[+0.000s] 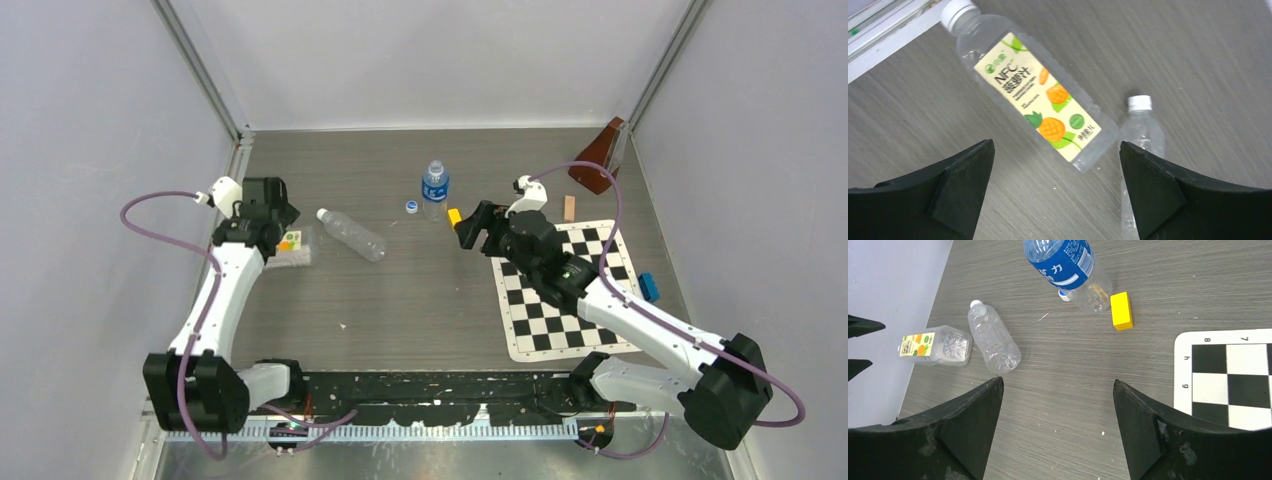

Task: Unscrew the bottle caps
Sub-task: Pick up the plastic bottle from the corner of the board.

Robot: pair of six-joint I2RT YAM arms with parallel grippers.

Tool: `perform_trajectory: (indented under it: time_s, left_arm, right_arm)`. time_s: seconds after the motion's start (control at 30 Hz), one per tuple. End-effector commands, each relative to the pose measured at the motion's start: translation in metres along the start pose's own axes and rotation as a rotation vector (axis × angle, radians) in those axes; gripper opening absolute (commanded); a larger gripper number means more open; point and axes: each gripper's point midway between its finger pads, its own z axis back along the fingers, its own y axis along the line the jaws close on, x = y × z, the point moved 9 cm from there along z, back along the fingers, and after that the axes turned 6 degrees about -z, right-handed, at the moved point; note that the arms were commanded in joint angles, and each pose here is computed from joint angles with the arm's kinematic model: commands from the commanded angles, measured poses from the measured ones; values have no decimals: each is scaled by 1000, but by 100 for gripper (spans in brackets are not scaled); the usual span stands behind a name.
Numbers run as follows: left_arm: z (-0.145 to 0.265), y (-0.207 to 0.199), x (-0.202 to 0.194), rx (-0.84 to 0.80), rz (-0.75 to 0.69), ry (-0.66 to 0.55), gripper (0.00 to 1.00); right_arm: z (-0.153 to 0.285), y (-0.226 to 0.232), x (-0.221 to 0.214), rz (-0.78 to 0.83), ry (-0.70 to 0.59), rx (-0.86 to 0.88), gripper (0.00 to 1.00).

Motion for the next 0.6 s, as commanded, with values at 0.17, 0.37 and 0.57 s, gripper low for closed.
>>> perform_trajectory:
  time_s: [0.17,0.37,0.57]
  left_arm:
    - [-10,7,3,293,161,140,98]
    - [-45,6,3,407,201,225,98]
    - [-72,3,2,416,327,241,99]
  right_arm:
    - [17,4,16,29,-66,18,86]
    - [16,5,13,19,-50,33,86]
    - [20,3,15,43,-58,26,86]
